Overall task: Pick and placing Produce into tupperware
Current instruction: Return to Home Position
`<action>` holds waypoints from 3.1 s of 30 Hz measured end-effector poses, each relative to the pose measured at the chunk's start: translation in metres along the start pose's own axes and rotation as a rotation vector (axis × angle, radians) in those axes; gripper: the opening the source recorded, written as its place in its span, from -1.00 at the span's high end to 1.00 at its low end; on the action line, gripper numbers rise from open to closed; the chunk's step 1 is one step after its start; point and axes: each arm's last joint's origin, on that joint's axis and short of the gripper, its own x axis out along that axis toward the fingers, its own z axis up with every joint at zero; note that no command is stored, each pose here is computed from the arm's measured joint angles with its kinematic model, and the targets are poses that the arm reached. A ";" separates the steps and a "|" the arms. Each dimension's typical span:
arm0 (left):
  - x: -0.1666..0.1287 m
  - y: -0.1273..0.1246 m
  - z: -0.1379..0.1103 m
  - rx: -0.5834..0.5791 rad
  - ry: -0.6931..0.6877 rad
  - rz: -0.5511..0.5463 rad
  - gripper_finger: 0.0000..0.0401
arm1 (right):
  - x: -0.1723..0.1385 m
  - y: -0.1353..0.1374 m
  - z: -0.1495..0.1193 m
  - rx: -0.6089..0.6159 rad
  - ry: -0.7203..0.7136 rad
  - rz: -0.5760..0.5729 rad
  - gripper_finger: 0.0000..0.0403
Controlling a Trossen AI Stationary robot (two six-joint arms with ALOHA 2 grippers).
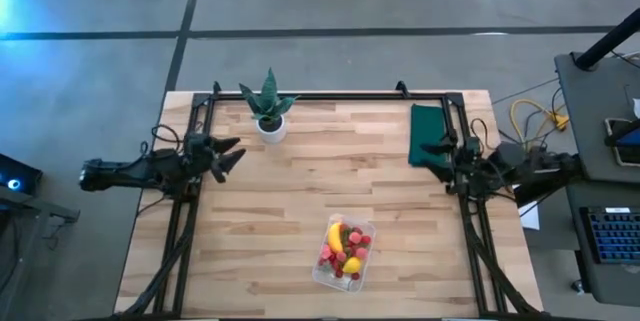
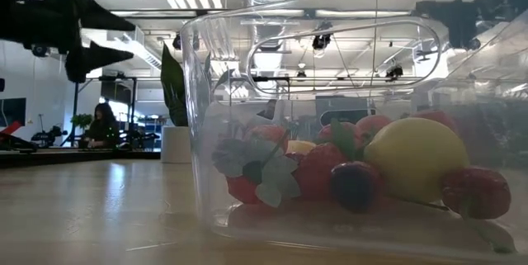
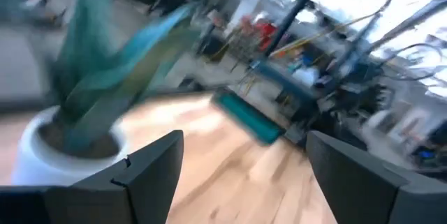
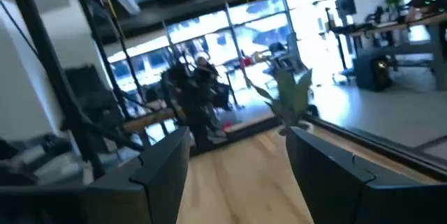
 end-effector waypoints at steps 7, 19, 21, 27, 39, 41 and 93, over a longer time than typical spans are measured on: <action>0.004 0.008 -0.016 -0.002 0.016 0.070 -0.44 | 0.006 -0.007 -0.037 0.120 -0.070 0.026 -0.15; 0.007 0.010 -0.022 0.034 0.050 0.097 -0.44 | 0.007 -0.014 -0.056 0.086 0.100 -0.120 -0.15; 0.008 0.010 -0.023 0.040 0.058 0.100 -0.44 | 0.007 -0.014 -0.057 0.083 0.107 -0.122 -0.15; 0.009 0.010 -0.026 0.057 0.081 0.114 -0.44 | 0.008 -0.014 -0.058 0.077 0.117 -0.125 -0.15; 0.012 0.010 -0.031 0.088 0.122 0.137 -0.44 | 0.008 -0.014 -0.057 0.077 0.117 -0.122 -0.15; 0.013 0.010 -0.031 0.091 0.127 0.140 -0.44 | 0.008 -0.014 -0.057 0.077 0.117 -0.121 -0.15; 0.015 0.011 -0.036 0.118 0.161 0.158 -0.44 | 0.008 -0.014 -0.057 0.077 0.116 -0.122 -0.15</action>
